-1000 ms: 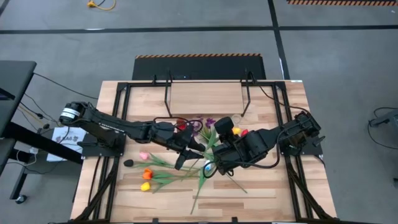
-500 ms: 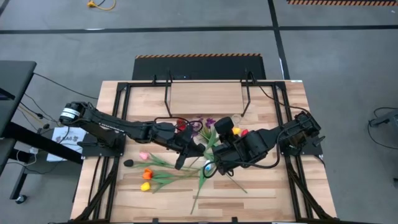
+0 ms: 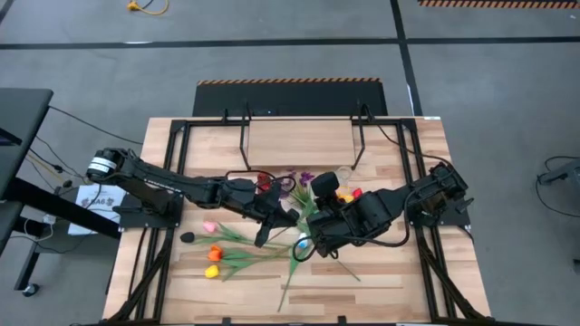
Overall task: Pick and place flowers into a vace then onto a shelf
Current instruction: Put the yellow flower into the transparent vase
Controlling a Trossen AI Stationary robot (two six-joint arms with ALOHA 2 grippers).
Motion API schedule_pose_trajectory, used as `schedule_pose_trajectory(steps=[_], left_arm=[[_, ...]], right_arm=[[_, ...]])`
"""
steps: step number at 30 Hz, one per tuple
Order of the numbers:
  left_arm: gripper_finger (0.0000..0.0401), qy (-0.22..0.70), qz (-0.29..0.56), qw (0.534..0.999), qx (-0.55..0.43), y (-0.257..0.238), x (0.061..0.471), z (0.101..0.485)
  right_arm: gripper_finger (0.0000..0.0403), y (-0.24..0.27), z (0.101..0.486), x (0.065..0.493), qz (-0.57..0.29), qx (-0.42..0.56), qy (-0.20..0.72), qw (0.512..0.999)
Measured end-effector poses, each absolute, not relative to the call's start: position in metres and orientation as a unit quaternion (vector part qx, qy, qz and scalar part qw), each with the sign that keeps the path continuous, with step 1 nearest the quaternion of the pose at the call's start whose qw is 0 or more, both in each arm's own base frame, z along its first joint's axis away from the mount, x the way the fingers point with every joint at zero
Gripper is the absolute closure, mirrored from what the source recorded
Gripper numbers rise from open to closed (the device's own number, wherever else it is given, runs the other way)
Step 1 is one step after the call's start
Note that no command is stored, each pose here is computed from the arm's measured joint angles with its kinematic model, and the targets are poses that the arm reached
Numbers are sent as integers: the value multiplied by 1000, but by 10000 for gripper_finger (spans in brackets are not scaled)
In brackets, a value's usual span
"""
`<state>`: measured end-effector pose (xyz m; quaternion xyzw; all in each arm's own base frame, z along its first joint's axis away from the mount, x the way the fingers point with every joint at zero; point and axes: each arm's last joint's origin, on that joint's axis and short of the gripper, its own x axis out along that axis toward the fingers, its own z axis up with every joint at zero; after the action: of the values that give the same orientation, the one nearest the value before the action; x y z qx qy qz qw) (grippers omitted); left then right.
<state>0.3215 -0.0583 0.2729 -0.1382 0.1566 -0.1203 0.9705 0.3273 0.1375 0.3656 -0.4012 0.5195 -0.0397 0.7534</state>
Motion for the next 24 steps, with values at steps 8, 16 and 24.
schedule_pose_trajectory(steps=[8, 16, 24], left_arm=[[401, 158, -117, 971, -138, -58, 321, 273], [401, 192, -26, 974, -116, -45, 320, 264], [401, 215, 82, 969, -89, -22, 313, 263]], right_arm=[[254, 130, 366, 330, -57, -383, 523, 759], [159, 136, 366, 328, -51, -388, 520, 759], [148, 147, 366, 323, -43, -398, 512, 760]])
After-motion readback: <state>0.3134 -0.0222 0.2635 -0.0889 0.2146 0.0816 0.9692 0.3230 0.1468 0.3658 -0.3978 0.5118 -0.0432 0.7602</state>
